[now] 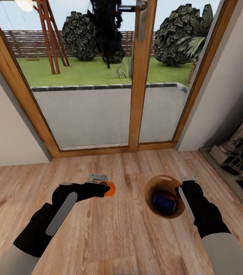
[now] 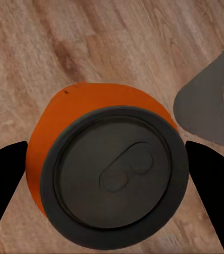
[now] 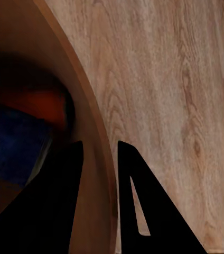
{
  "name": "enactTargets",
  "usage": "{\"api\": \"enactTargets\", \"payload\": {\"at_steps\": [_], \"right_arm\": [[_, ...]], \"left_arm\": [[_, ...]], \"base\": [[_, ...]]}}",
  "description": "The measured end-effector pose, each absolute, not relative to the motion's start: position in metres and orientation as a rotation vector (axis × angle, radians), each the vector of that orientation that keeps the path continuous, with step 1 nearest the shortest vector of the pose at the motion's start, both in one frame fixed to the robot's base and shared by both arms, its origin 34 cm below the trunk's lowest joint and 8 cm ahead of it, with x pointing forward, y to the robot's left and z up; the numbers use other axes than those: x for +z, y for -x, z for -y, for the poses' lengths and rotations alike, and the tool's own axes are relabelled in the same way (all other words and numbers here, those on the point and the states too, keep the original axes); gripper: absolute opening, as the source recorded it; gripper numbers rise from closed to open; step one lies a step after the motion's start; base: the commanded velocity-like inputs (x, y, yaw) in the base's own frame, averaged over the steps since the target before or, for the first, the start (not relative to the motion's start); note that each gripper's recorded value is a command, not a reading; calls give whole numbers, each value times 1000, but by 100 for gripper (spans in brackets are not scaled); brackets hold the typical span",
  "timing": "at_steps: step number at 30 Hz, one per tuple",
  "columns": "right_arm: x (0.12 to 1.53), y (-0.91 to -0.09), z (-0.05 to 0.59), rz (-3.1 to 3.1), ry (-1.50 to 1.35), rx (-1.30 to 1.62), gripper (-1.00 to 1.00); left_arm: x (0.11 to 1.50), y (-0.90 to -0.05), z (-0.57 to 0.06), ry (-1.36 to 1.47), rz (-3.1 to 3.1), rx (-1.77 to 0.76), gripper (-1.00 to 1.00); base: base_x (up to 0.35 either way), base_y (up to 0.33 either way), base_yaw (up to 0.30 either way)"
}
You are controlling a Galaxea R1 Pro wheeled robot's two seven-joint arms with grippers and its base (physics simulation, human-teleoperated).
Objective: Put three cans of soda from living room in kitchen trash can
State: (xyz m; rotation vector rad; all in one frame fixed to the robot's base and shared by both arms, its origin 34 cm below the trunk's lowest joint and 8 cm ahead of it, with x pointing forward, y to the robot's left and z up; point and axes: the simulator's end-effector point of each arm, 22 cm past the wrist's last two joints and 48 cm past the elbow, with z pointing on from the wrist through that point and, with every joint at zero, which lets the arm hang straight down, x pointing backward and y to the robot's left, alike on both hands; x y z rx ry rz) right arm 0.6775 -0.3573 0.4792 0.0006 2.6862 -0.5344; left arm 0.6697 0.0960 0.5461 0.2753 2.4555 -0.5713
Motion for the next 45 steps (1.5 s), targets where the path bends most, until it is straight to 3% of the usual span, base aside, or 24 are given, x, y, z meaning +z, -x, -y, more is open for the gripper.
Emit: {"api": "enactTargets", "payload": {"at_steps": [15, 33, 45], "right_arm": [[479, -666, 333, -2779, 26, -499, -100], [499, -671, 253, -2802, 125, -355, -100], [501, -672, 236, -2790, 184, -359, -100]], "left_arm": [[598, -658, -63, -333, -2397, -762, -100], [616, -649, -52, -339, -2418, -791, -100], [607, -640, -29, -331, -2440, -841, -100]], "base": [[0, 0, 0], [0, 0, 0], [0, 0, 0]]}}
